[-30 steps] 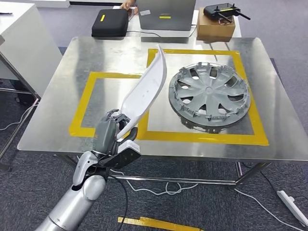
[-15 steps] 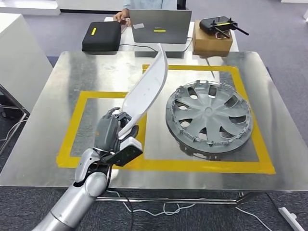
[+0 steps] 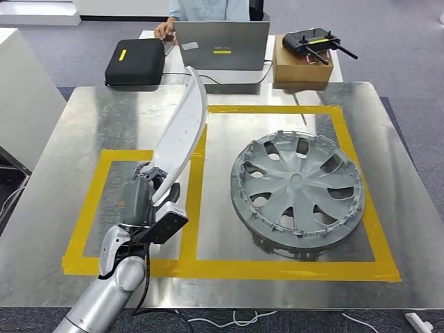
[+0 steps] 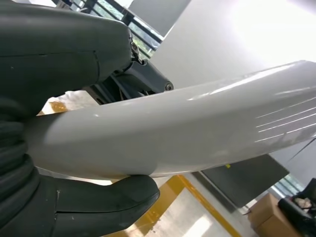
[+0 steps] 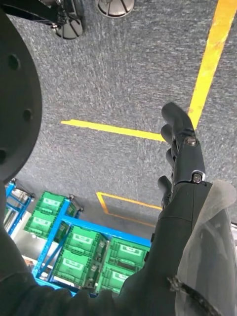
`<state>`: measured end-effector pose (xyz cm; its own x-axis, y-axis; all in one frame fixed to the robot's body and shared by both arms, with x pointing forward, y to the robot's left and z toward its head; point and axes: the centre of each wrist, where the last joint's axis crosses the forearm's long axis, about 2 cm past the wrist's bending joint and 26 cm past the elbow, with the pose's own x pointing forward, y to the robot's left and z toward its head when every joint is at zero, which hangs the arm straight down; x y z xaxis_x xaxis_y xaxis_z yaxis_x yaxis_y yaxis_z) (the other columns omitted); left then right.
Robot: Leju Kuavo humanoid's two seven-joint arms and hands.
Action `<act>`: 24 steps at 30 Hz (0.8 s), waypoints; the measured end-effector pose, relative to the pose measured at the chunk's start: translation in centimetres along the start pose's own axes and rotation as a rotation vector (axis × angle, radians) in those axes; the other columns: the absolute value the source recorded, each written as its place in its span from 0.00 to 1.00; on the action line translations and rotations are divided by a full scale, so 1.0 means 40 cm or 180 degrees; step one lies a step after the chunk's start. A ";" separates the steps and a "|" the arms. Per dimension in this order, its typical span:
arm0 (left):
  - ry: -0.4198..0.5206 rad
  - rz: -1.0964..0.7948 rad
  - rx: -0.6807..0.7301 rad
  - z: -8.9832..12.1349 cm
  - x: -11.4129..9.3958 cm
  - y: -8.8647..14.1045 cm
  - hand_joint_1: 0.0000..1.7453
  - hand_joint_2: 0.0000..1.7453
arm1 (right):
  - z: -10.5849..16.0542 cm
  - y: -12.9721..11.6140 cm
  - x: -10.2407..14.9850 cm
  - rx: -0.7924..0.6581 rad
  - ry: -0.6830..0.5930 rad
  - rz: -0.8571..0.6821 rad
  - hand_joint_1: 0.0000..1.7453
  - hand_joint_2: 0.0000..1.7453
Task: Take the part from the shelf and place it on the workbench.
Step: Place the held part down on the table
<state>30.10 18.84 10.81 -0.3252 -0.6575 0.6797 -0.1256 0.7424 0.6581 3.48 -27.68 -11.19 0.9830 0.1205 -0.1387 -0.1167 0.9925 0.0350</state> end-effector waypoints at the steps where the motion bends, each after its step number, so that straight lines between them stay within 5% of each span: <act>1: 0.0012 -0.0005 0.0010 0.002 -0.004 0.002 1.00 1.00 | 0.000 0.000 0.000 0.0002 0.0002 -0.0003 0.00 1.00; 15: 0.0347 -0.0230 0.0408 0.070 -0.071 0.039 1.00 1.00 | -0.001 0.007 -0.002 0.0015 0.0009 -0.0039 0.00 1.00; 24: 0.0738 -0.0988 0.0062 0.173 -0.154 0.068 1.00 1.00 | -0.002 0.009 -0.009 0.0042 0.0024 -0.0089 0.00 1.00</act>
<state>25.26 25.79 6.16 -0.0487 -0.8612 0.5059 -0.2033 0.5044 0.8392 3.09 -27.38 -11.22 0.9847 0.0929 -0.1472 -0.0872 0.9952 0.0442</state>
